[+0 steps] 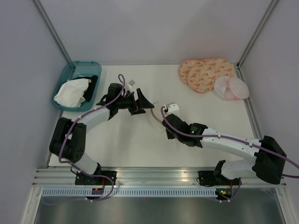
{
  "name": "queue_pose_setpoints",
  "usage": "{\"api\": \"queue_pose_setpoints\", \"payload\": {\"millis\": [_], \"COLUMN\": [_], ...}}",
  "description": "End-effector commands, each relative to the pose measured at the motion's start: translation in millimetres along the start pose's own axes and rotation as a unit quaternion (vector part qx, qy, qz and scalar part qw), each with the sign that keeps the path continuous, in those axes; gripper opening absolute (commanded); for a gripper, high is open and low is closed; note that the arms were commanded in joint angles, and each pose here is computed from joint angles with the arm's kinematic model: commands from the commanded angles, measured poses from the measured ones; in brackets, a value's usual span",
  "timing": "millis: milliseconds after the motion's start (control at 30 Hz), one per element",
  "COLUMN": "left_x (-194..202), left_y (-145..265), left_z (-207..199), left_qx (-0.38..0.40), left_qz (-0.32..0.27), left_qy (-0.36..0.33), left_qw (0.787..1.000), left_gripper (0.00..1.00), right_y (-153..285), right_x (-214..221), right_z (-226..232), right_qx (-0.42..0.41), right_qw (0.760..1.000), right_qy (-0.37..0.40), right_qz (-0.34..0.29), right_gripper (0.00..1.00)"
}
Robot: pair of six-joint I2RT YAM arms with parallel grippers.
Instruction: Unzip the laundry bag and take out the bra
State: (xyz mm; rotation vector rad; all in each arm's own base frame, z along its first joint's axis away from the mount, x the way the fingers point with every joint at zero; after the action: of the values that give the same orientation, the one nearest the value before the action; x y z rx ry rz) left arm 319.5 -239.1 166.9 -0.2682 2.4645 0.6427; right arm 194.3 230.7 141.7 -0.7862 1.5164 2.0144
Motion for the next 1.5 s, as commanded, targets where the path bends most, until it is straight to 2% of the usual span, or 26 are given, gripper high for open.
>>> {"api": "queue_pose_setpoints", "payload": {"millis": [0, 200, 433, 567, 633, 667, 767, 800, 900, 967, 1100, 1267, 1467], "left_x": [29.0, 75.0, 79.5, 78.6, 78.1, 80.7, 84.1, 85.4, 85.4, 83.4, 77.0, 63.8, 59.3], "left_y": [22.4, 46.1, 40.9, 34.0, 30.3, 25.6, 19.0, 17.5, 16.3, 17.6, 21.2, 25.9, 24.2], "left_z": [-6.3, -32.1, -46.8, -38.9, -38.3, -35.4, -30.0, -28.7, -26.9, -27.2, -28.3, -30.5, -34.6], "left_qx": [-0.047, -0.011, -0.009, -0.033, -0.032, -0.036, -0.038, -0.039, -0.042, -0.048, -0.064, -0.081, -0.071], "left_qz": [-0.035, -0.049, -0.071, -0.087, -0.086, -0.079, -0.075, -0.073, -0.073, -0.076, -0.081, -0.087, -0.07], "left_qy": [0.056, 0.108, 0.116, 0.122, 0.122, 0.124, 0.128, 0.13, 0.131, 0.127, 0.111, 0.079, 0.055], "left_qw": [0.997, 0.993, 0.991, 0.988, 0.988, 0.989, 0.988, 0.988, 0.988, 0.988, 0.988, 0.99, 0.994], "left_gripper": [1.0, 1.0, 1.0, 1.0, 0.95, 0.92, 0.57, 0.34, 0.11, 0.04, 0.02, 0.02, 0.02], "right_y": [-4.9, -5.8, -6.5, -4.4, -1.7, -0.9, 1.3, 1.8, 0.1, -1.4, -8.7, -13.2, -12.2], "right_x": [9.8, 12.1, 12.6, 13.8, 12.8, 15.3, 14.5, 14.8, 16.4, 19.1, 30.6, 53.8, 43.2], "right_z": [23.5, 42.6, 59.9, 67.7, 71.4, 72.6, 76.0, 76.8, 75.4, 71.4, 56.3, 16.3, -28.8], "right_qx": [-0.075, -0.137, -0.181, -0.205, -0.218, -0.223, -0.238, -0.24, -0.236, -0.221, -0.168, -0.063, 0.058], "right_qw": [0.997, 0.99, 0.982, 0.977, 0.974, 0.973, 0.969, 0.969, 0.97, 0.973, 0.982, 0.99, 0.995], "right_qy": [-0.014, -0.021, -0.024, -0.024, -0.024, -0.022, -0.022, -0.021, -0.021, -0.019, -0.008, -0.004, -0.01], "right_qz": [0.029, 0.036, 0.048, 0.055, 0.053, 0.057, 0.055, 0.056, 0.059, 0.066, 0.092, 0.124, 0.075], "right_gripper": [0.0, 0.01, 0.0, 0.0, 0.0, 0.0, 0.0, 0.0, 0.01, 0.0, 0.0, 0.0, 0.01]}}
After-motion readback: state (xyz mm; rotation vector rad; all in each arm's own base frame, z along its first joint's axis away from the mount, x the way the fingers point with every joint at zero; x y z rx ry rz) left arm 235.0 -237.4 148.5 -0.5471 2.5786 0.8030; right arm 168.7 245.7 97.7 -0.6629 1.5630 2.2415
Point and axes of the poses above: each gripper's point midway between its finger pads, its own y axis back along the fingers, its own z axis along the line the jaws close on, x = y × z, the point moved 4 cm from there along y, back along the fingers, and after that the axes turned 14 degrees about -y, right-handed, at the moved point
